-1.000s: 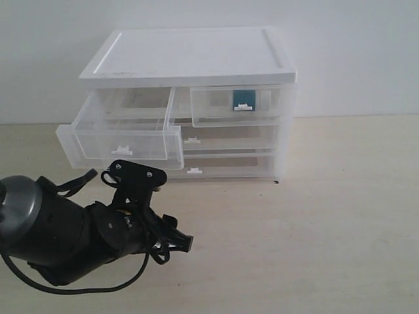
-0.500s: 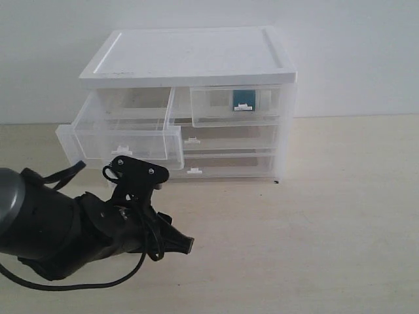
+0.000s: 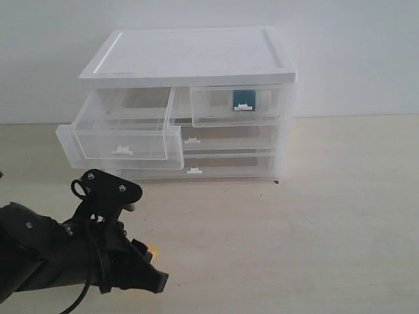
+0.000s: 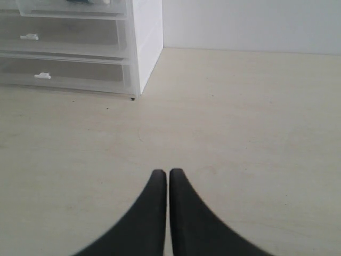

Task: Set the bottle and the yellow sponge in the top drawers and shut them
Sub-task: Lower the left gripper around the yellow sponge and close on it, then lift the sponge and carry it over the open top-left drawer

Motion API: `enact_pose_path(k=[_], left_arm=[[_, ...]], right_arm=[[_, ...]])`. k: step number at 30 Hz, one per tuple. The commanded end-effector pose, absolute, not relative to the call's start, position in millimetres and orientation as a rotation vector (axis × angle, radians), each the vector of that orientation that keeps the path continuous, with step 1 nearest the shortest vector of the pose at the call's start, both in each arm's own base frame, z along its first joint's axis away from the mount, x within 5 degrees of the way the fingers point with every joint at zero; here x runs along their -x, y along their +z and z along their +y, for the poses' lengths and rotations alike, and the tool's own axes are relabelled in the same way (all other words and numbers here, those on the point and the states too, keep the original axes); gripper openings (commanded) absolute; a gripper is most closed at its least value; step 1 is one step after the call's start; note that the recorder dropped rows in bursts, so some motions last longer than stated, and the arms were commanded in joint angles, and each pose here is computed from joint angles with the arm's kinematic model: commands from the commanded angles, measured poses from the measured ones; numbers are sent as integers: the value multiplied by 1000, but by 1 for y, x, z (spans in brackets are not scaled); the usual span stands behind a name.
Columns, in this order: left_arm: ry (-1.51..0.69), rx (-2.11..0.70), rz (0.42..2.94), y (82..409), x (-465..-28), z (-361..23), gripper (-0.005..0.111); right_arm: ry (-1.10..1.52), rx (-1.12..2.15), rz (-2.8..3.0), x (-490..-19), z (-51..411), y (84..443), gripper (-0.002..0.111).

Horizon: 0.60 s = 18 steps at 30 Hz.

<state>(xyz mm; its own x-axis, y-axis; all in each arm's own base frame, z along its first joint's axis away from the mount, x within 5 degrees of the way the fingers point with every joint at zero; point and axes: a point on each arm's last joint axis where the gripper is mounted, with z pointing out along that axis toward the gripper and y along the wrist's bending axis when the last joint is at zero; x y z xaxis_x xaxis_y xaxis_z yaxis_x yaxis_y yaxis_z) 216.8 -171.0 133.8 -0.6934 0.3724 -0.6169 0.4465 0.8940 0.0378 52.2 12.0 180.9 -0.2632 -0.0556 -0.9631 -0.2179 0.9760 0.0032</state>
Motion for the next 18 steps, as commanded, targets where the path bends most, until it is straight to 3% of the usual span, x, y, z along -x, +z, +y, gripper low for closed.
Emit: enact_pose_path(k=[1,6,18], left_arm=[[-269,-667,2446,137,-197,-168,4],[-394,-821,2368,157,-182,-169,4],[-616,-801,1956,271,-173,-173,4]], right_arm=[[147,203,1822,-52,12,182,0],[147,203,1822,-52,12,182,0],[147,203,1822,-52,12,182,0]])
